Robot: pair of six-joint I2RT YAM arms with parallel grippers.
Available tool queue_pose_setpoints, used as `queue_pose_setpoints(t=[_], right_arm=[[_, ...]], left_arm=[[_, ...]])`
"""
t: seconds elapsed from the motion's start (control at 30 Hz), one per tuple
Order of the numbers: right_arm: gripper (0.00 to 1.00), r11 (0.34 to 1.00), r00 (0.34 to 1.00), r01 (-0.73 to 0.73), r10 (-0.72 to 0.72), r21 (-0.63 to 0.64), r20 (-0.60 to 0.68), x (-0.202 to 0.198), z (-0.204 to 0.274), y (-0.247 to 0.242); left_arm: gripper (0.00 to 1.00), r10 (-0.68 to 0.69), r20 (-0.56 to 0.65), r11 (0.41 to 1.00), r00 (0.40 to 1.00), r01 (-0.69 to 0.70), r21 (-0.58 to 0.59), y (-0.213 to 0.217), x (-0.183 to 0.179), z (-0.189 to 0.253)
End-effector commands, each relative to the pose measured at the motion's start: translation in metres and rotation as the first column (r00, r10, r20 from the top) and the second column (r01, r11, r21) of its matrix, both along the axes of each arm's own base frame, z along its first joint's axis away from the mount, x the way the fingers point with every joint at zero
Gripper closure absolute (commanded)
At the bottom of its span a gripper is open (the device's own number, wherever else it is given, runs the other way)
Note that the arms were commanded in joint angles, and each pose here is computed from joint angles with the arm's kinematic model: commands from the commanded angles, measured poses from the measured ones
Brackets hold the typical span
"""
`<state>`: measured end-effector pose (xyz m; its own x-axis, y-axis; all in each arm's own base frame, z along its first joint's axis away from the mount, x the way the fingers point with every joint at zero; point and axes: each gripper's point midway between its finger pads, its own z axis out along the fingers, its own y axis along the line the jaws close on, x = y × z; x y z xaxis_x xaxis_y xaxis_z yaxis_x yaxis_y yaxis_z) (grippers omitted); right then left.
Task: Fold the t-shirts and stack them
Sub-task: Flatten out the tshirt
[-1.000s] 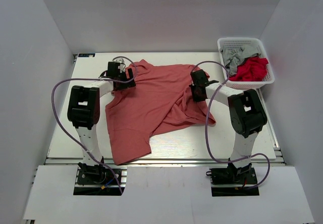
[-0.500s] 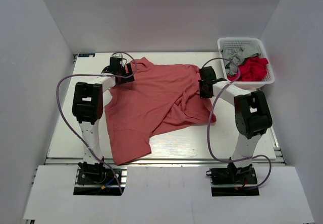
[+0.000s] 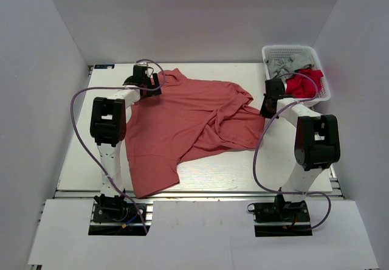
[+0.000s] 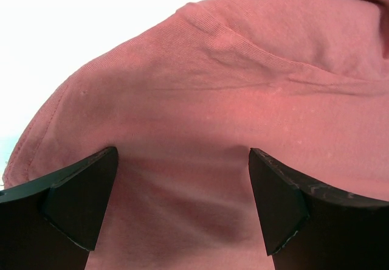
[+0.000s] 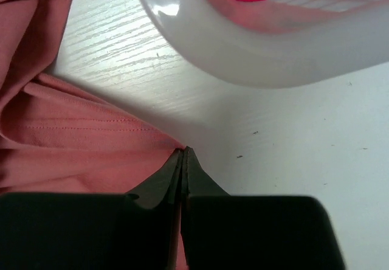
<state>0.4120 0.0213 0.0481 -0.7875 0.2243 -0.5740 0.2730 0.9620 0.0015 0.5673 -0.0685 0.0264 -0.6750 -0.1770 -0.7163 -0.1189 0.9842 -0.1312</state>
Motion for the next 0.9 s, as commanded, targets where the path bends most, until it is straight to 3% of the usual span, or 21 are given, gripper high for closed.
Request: queue_pose_setpoints(t=[0.0,0.13,0.17,0.3,0.43,0.6,0.8,0.83,0.87], right_arm=[[0.97,0.998,0.998,0.062,-0.062,0.023,0.0,-0.003,0.006,-0.011],[0.73,0.998,1.0,-0.012,0.012,0.061,-0.003,-0.001,0.015,0.001],[0.65,0.989,0.995,-0.101,0.099,0.107,0.017,-0.002,0.023,0.017],[0.52,0.961,0.969,-0.238,0.226,0.139,0.099,-0.013,0.047,0.041],[0.48,0.914,0.906,-0.399,0.381,0.071,0.186,-0.037,0.08,0.063],[0.48,0.809,0.83,-0.557,0.541,0.189,0.133,-0.077,0.062,0.112],[0.46,0.818,0.82,-0.557,0.569,0.139,-0.06,-0.119,0.019,0.111],[0.46,0.84,0.835,-0.536,0.542,0.082,-0.098,-0.122,0.016,0.098],[0.46,0.844,0.836,-0.531,0.536,0.074,-0.118,-0.127,0.016,0.098]], left_arm=[[0.01,0.002,-0.14,1.0,0.99,0.001,0.023,0.011,-0.023,-0.038],[0.01,-0.11,-0.083,0.993,0.99,0.107,-0.046,-0.01,-0.008,-0.019],[0.01,-0.129,-0.056,0.991,0.99,0.126,-0.052,-0.013,-0.001,-0.01],[0.01,-0.19,0.048,0.977,0.981,0.193,-0.092,-0.029,0.023,0.034],[0.01,-0.229,0.148,0.966,0.962,0.244,-0.089,-0.037,0.043,0.09],[0.01,-0.265,0.201,0.956,0.943,0.284,-0.071,-0.05,0.038,0.132],[0.01,-0.295,0.15,0.945,0.944,0.311,-0.104,-0.052,-0.027,0.133],[0.01,-0.299,0.079,0.942,0.951,0.307,-0.137,-0.052,-0.052,0.103],[0.01,-0.31,0.083,0.935,0.947,0.32,-0.153,-0.058,-0.064,0.1]])
